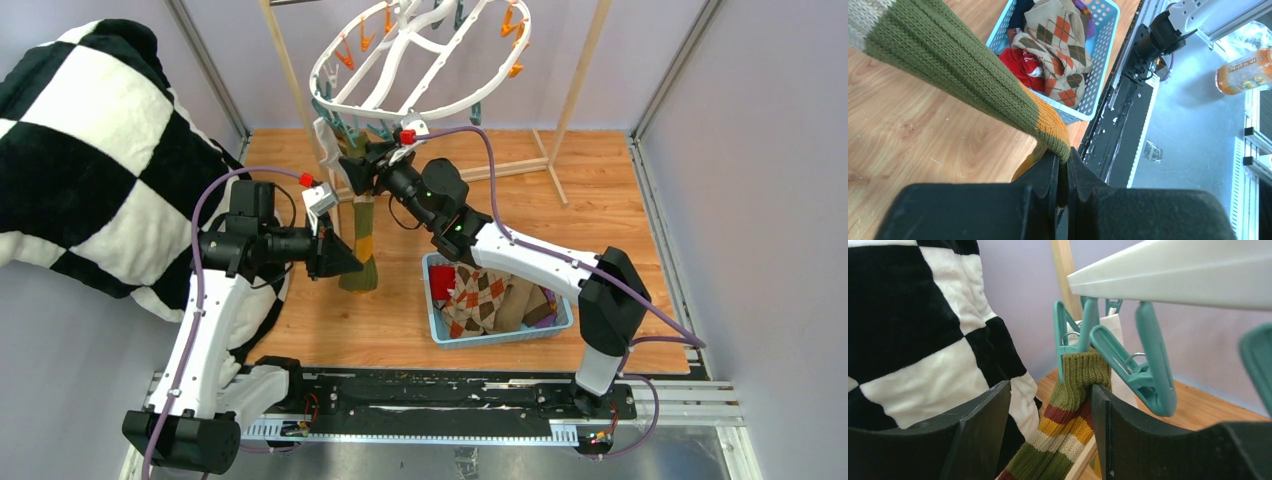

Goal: Remove the socks clipped to the hanger
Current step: Remove the sock from the hanger.

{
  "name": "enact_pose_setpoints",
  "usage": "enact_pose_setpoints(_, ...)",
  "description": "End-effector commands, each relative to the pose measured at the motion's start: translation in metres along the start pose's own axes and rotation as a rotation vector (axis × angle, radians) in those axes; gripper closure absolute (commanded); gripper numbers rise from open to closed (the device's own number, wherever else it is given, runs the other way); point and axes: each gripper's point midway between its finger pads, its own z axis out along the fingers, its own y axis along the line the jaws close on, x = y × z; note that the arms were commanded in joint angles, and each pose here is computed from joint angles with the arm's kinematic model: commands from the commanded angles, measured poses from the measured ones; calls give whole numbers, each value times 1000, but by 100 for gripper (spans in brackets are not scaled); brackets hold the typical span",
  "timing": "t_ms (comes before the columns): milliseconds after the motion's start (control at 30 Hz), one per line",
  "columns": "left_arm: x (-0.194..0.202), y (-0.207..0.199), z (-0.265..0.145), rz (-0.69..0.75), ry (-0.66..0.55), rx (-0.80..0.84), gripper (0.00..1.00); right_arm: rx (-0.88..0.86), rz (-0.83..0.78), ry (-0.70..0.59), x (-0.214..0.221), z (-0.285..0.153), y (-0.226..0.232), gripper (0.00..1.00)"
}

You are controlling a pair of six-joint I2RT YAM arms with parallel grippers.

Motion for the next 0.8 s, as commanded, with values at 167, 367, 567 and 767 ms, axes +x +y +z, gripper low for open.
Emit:
enact_pose_setpoints(167,3,-16,-1,9,5,28,100,110,22,-173,-45,12,-20,37)
enact_pose_setpoints(367,3,-18,0,13,10,32,100,103,8,-198,-48,31,-14,37)
enact_pose_setpoints(567,4,-21,0,16,9,32,100,98,-5,-224,-52,41,-12,38)
enact_pose_setpoints(767,3,-23,-1,19,5,37,100,66,-23,-228,-51,43,-6,33)
